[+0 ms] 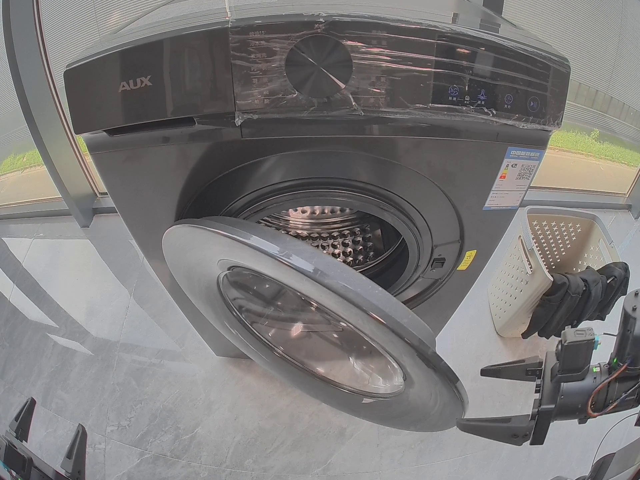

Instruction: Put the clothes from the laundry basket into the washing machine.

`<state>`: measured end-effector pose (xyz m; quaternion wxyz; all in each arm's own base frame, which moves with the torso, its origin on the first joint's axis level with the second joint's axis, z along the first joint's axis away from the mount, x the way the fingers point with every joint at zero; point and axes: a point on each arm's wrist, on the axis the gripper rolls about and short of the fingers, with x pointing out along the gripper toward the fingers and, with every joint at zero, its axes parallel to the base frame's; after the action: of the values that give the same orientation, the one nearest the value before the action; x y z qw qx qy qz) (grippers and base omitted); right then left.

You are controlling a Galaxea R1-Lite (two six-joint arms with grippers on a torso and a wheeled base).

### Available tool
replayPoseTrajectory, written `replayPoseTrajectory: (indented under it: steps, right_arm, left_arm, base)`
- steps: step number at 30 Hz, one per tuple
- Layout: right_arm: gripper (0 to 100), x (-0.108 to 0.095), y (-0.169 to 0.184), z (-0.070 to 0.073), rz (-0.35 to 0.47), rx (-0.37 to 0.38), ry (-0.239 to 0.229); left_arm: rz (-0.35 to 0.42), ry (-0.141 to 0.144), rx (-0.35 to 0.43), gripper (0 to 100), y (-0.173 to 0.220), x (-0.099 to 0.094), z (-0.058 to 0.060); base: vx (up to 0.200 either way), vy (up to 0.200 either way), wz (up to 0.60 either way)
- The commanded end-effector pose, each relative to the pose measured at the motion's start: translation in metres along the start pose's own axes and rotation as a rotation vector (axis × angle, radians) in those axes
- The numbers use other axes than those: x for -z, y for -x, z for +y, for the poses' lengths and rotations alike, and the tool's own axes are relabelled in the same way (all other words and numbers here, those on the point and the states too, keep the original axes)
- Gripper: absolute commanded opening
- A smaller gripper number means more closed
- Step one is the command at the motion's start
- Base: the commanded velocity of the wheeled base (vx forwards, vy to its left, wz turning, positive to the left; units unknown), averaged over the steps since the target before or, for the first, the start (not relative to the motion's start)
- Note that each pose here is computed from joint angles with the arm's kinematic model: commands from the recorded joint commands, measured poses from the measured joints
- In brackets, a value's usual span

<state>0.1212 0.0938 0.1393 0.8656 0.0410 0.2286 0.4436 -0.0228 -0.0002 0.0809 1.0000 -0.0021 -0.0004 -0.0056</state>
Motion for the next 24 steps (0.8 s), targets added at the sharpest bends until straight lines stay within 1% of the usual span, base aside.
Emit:
replayPoseTrajectory:
  steps: [1, 3, 4, 6, 8, 10, 12, 13, 14, 15, 16, 18, 20, 21, 22, 24]
  right_arm:
    - [100, -0.024, 0.02, 0.007, -0.155, 0.013, 0.0]
    - [100, -0.031, 0.023, 0.002, -0.186, 0.052, -0.012]
    - [100, -0.037, 0.026, -0.008, -0.215, 0.114, -0.025]
    - [100, -0.043, 0.025, -0.019, -0.223, 0.177, -0.046]
    - [100, -0.042, 0.017, -0.03, -0.19, 0.211, -0.065]
    - [100, -0.037, 0.003, -0.043, -0.136, 0.295, -0.067]
    - [100, -0.033, -0.006, -0.051, -0.096, 0.352, -0.076]
    - [100, -0.032, -0.007, -0.051, -0.092, 0.355, -0.078]
    - [100, -0.026, -0.015, -0.056, -0.055, 0.368, -0.09]
    - [100, -0.026, -0.015, -0.056, -0.054, 0.367, -0.09]
    - [100, -0.02, -0.021, -0.055, -0.028, 0.353, -0.092]
    - [100, -0.014, -0.027, -0.05, -0.004, 0.319, -0.083]
    - [100, -0.013, -0.029, -0.049, -0.001, 0.313, -0.081]
    - [100, -0.009, -0.035, -0.046, 0.02, 0.288, -0.074]
    - [100, -0.007, -0.037, -0.045, 0.031, 0.28, -0.072]
    - [100, -0.006, -0.04, -0.039, 0.042, 0.25, -0.063]
  left_arm:
    - [-0.002, -0.001, -0.001, 100, 0.0, 0.005, 0.0]
    - [-0.002, -0.001, -0.001, 100, 0.0, 0.005, 0.0]
    - [-0.004, -0.001, -0.001, 100, 0.0, 0.004, 0.0]
    - [-0.004, -0.001, -0.001, 100, 0.0, 0.004, 0.0]
    - [-0.004, -0.001, -0.001, 100, 0.0, 0.004, 0.0]
    - [-0.004, 0.0, -0.001, 100, 0.0, 0.004, 0.0]
    - [-0.004, 0.0, -0.001, 100, 0.0, 0.004, 0.0]
    - [-0.004, 0.0, -0.001, 100, 0.0, 0.004, 0.0]
    - [-0.002, -0.001, -0.001, 100, 0.0, 0.005, 0.0]
    - [-0.004, -0.001, -0.001, 100, 0.0, 0.004, 0.0]
    - [-0.002, 0.0, -0.001, 100, 0.0, 0.005, 0.0]
    - [-0.004, 0.0, -0.001, 100, 0.0, 0.004, 0.0]
    - [-0.004, 0.0, -0.001, 100, 0.0, 0.004, 0.0]
    - [-0.002, 0.0, -0.001, 100, 0.0, 0.005, 0.0]
    - [-0.002, 0.0, -0.001, 100, 0.0, 0.005, 0.0]
    - [-0.002, 0.0, -0.001, 100, 0.0, 0.005, 0.0]
  base:
    - [0.0, 0.0, 0.0]
    - [0.0, 0.0, 0.0]
    - [0.0, 0.0, 0.0]
    - [0.0, 0.0, 0.0]
    - [0.0, 0.0, 0.0]
    - [0.0, 0.0, 0.0]
    - [0.0, 0.0, 0.0]
    - [0.0, 0.0, 0.0]
    - [0.0, 0.0, 0.0]
    - [0.0, 0.0, 0.0]
    - [0.0, 0.0, 0.0]
    - [0.0, 0.0, 0.0]
    - [0.0, 0.0, 0.0]
    - [0.0, 0.0, 0.0]
    - [0.0, 0.0, 0.0]
    - [0.0, 0.0, 0.0]
